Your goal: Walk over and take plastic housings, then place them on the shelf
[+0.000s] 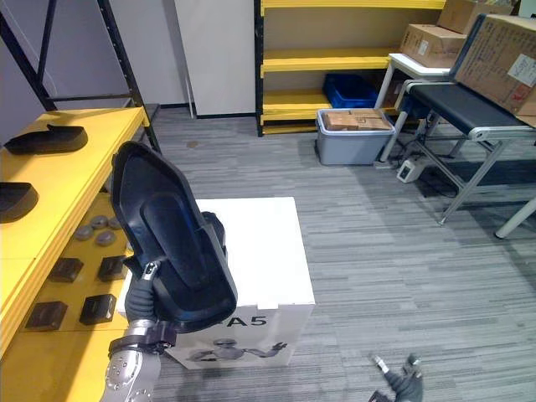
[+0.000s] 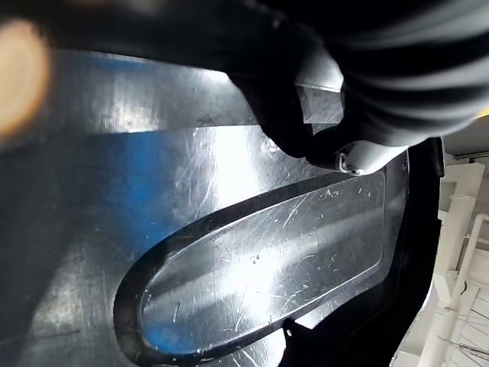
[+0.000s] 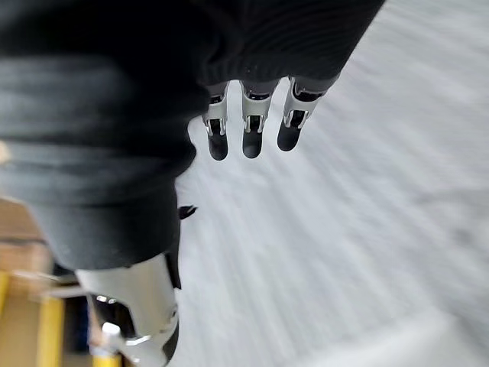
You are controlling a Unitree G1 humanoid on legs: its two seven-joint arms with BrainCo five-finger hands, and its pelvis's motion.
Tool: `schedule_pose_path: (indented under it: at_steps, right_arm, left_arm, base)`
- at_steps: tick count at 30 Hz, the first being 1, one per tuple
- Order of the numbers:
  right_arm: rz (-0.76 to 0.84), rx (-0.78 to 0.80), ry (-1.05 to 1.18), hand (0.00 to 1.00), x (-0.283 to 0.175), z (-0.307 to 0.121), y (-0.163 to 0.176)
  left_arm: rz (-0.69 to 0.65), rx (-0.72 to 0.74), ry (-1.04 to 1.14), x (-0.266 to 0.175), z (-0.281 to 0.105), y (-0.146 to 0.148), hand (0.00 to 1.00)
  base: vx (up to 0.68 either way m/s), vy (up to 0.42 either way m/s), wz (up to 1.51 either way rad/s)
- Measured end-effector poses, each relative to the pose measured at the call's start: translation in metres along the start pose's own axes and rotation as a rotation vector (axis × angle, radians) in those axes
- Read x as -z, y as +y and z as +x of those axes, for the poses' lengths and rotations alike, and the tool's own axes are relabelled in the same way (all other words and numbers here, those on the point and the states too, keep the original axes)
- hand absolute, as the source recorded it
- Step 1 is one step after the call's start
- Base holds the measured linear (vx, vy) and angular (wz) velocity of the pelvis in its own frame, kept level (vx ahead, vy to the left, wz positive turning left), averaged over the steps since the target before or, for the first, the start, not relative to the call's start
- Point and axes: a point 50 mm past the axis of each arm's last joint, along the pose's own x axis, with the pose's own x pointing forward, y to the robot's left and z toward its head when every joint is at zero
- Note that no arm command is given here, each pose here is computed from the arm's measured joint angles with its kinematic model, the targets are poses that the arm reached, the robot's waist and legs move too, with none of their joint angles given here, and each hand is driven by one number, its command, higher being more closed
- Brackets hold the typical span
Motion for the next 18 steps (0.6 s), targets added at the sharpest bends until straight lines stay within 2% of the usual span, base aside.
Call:
schedule_pose_path:
  at_steps: [5, 9, 18]
  right_arm:
    - [-0.1, -0.165, 0.178, 0.0, 0.043, -0.014, 0.024]
    - [-0.164, -0.221, 0.191, 0.0, 0.045, -0.014, 0.032]
    - [-0.305, -0.279, 0.177, 0.0, 0.033, 0.002, 0.049]
  left_arm:
    - [0.016, 0.007, 0.01, 0.001, -0.006, 0.001, 1.0]
    - [0.009, 0.0, 0.018, 0.003, -0.008, 0.002, 1.0]
    - [0.003, -0.014, -0.028, -0.007, -0.006, 0.002, 1.0]
  base:
    - [-0.03, 0.006, 0.17]
    - [-0.01, -0.009, 0.54]
    - [0.07, 0.019, 1.7]
